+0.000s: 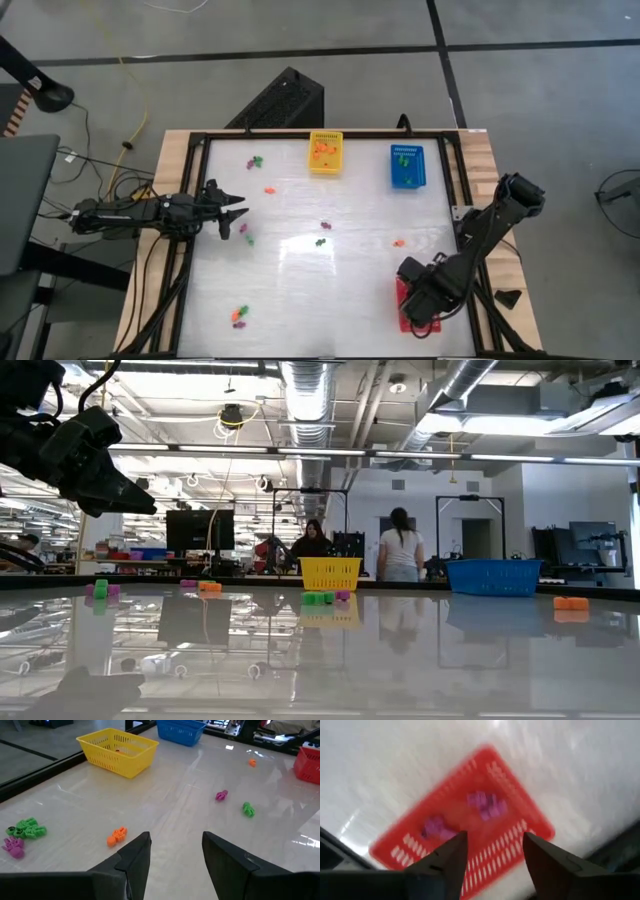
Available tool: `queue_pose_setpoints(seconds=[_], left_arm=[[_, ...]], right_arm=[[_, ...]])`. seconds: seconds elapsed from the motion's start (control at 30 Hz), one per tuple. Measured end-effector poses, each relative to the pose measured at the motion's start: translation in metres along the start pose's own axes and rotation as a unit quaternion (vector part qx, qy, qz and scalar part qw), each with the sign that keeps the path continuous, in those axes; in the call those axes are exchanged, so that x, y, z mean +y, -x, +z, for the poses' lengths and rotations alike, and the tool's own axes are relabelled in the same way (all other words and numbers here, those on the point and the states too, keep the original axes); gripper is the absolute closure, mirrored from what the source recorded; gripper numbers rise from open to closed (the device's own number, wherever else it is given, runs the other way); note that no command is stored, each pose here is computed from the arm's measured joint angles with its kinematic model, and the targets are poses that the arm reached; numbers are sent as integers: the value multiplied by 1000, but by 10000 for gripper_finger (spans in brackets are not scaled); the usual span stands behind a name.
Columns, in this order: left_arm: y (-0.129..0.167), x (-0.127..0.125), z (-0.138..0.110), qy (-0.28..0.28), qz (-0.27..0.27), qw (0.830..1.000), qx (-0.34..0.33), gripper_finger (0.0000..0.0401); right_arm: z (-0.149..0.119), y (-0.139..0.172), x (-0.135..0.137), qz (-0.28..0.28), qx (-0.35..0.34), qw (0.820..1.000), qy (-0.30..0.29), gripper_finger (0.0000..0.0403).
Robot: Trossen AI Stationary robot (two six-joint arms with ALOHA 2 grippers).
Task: Sort Halloween decoration
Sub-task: Put the green skeleton toy into the blue bin
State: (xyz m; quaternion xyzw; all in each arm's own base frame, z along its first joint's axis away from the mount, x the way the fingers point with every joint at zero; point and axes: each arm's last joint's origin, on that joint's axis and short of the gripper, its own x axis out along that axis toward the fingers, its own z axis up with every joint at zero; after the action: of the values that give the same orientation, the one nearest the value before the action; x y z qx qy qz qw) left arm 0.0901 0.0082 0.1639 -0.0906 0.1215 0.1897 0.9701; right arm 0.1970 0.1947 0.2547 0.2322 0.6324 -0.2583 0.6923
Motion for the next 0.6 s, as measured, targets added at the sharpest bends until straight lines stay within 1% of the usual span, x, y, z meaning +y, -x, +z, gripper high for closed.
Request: queue_pose_setpoints(seconds=[0.1, 0.17, 0.2, 0.27, 0.37, 0.43, 0.5, 0.6], left_arm=[[0, 0, 0, 0, 0, 1000, 0, 232], [0, 0, 0, 0, 0, 1000, 0, 232], [0, 0, 0, 0, 0, 1000, 0, 232], [0, 0, 0, 0, 0, 1000, 0, 232], [0, 0, 0, 0, 0, 1000, 0, 232], [0, 0, 0, 0, 0, 1000, 0, 232], [0, 0, 0, 0, 0, 1000, 0, 232], [0, 0, 0, 0, 0, 1000, 0, 232]], right_arm=[[11, 0, 4, 15, -82, 996, 23, 175], [23, 1, 9, 31, -156, 987, 34, 175], [30, 2, 12, 40, -197, 979, 39, 176], [47, 5, 20, 56, -286, 955, 49, 177], [79, 10, 34, 58, -400, 911, 76, 177], [105, 10, 44, 49, -451, 885, 109, 177], [136, 3, 54, 40, -490, 859, 142, 177], [189, -12, 64, 53, -544, 822, 163, 177]])
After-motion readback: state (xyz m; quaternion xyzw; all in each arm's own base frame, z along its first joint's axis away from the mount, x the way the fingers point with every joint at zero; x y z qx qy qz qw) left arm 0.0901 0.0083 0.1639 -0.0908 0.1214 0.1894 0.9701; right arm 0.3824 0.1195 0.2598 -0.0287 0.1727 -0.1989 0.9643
